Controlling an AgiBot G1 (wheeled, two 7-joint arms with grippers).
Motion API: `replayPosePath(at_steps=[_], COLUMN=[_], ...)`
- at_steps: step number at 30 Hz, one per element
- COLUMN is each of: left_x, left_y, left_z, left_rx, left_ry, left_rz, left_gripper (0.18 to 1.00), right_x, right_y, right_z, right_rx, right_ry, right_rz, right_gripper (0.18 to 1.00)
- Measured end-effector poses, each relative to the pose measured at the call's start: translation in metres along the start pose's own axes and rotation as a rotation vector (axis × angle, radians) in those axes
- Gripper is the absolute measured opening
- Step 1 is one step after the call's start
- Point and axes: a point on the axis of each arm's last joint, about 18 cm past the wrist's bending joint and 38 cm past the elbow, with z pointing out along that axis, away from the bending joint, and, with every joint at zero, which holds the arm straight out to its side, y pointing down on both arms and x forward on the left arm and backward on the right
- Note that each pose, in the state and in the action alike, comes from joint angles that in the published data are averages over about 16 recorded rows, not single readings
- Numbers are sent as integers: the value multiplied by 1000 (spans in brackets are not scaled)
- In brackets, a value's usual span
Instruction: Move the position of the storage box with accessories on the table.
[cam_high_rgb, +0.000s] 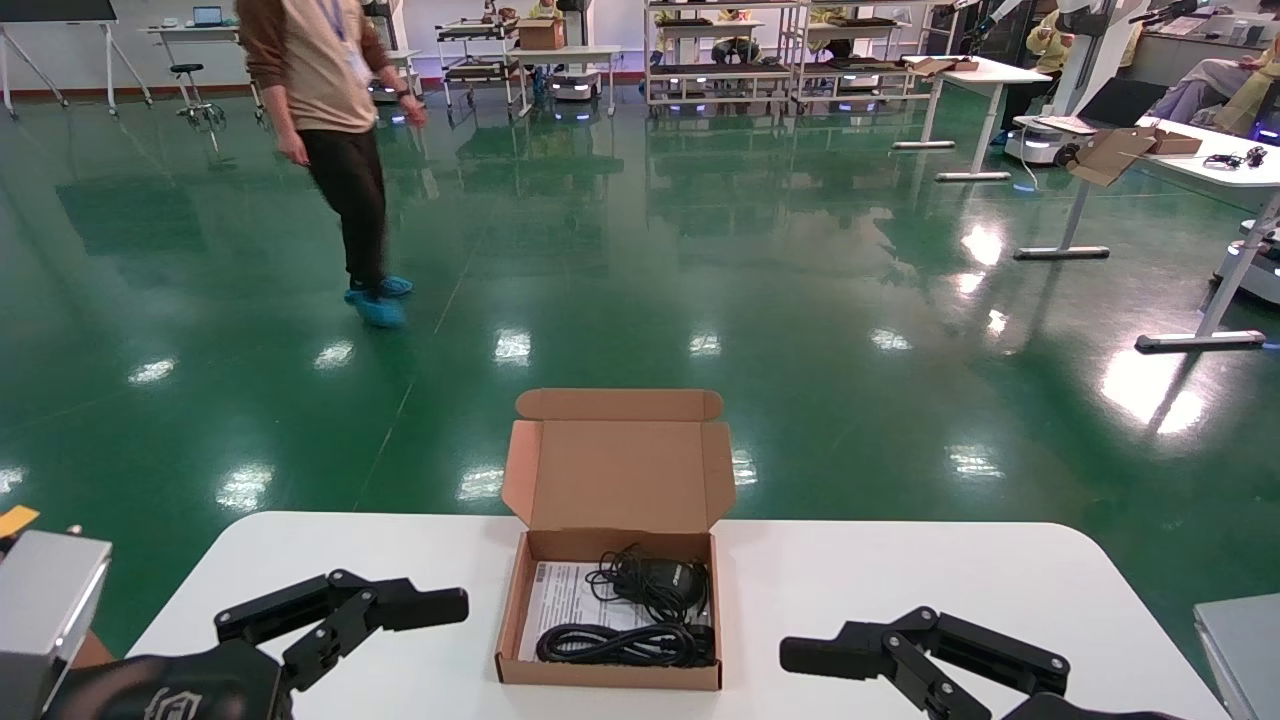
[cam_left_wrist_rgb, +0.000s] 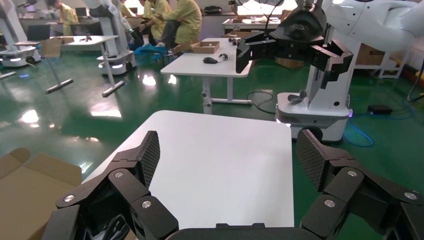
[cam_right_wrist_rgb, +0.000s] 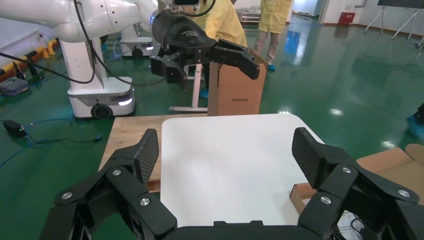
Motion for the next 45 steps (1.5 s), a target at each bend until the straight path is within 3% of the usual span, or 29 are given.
replayPosePath(at_steps=[19,27,37,45], left_x=[0,0,0,0], left_y=[0,0,0,0], left_z=[0,0,0,0], left_rx=[0,0,0,0], left_ry=[0,0,0,0], left_rz=[0,0,0,0], left_gripper=[1000,1000,1000,1000], right_x=[0,9,67,138], right_y=[0,-7,-30,-37], right_z=[0,1,5,13], right_rx=[-3,-64,-178,-271], right_ry=[-2,-20,47,194], right_rz=[-1,-36,-94,20], right_gripper=[1000,1000,1000,1000])
